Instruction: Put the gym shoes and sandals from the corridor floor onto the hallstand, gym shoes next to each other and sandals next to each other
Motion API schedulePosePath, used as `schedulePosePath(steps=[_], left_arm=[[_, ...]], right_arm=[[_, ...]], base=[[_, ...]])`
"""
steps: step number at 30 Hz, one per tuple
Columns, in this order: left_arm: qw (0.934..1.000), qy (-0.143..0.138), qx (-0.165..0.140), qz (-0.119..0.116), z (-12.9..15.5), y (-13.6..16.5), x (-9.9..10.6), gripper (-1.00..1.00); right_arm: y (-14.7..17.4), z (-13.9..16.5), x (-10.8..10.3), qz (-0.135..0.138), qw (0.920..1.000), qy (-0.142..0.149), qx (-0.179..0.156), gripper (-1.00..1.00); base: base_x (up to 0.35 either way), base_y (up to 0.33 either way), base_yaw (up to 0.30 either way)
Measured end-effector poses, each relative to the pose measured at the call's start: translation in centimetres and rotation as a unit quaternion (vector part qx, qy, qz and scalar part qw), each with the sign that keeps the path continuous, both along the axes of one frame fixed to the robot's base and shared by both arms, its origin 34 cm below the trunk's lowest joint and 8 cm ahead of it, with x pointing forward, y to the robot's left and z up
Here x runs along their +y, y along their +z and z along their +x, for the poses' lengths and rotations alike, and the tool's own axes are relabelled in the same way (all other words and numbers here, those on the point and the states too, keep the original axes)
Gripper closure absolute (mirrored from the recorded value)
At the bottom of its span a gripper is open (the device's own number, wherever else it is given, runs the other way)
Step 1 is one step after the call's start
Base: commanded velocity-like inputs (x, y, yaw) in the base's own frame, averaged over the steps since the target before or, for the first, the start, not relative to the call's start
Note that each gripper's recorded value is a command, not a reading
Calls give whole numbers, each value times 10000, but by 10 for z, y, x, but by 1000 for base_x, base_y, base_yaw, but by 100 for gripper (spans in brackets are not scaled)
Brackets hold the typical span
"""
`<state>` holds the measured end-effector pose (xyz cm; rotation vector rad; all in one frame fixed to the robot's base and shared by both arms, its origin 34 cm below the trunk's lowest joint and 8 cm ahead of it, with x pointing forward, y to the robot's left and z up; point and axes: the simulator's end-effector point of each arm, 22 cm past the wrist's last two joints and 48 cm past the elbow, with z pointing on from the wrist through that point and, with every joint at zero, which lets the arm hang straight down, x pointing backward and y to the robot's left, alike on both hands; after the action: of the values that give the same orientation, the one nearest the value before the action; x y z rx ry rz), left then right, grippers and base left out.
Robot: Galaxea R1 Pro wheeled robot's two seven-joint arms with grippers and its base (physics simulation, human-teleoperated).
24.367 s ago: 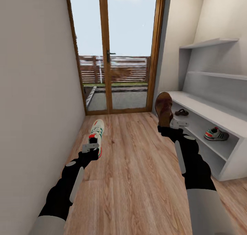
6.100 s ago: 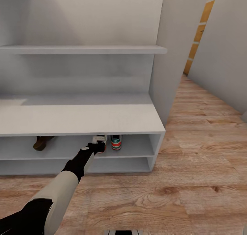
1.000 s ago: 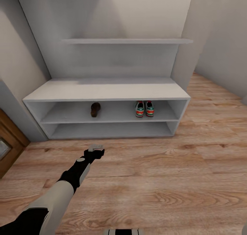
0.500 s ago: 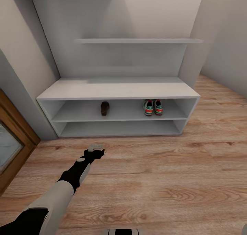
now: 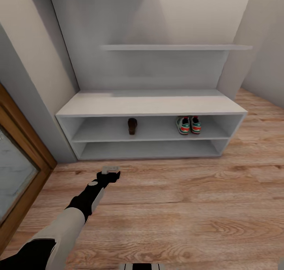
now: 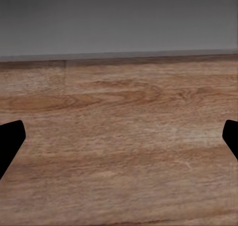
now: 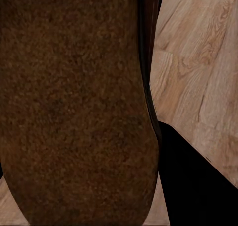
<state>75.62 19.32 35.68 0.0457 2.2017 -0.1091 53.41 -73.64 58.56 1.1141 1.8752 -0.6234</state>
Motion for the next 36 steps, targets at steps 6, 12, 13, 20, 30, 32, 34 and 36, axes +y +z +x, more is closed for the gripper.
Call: schedulePosePath(steps=[6,12,13,20,30,32,34,36], left_arm=[[10000,0,0,-1,0,0,0,-100],[10000,-1,1,-1,0,0,0,-100],[10000,-1,1,-1,0,0,0,-100],[10000,-24,-32,-21,-1,-1,-2,-100],[9836,-1367,-872,-784,-29,12,-46,-100],[9683,-2039,-937,-1099,-44,19,-61,-100],[9537,-2467,-1044,-1370,-55,28,-64,-100],[9409,-2640,-1213,-1739,-60,44,-57,-100]], right_arm=[[0,-4,-2,-75,9999,-39,126,100],[1,-9,-5,-148,9995,-83,255,100],[1,-9,-5,-149,9995,-85,257,100],[0,-9,-4,-143,9995,-80,263,100],[1,-9,-5,-144,9995,-83,263,100],[1,-9,-5,-144,9995,-84,262,100],[1,-9,-5,-144,9995,-83,262,100],[1,-9,-5,-144,9995,-82,261,100]], base=[[2,344,0],[0,90,0],[0,15,0],[0,3,0],[0,0,0],[0,0,0],[0,0,0],[0,0,0]])
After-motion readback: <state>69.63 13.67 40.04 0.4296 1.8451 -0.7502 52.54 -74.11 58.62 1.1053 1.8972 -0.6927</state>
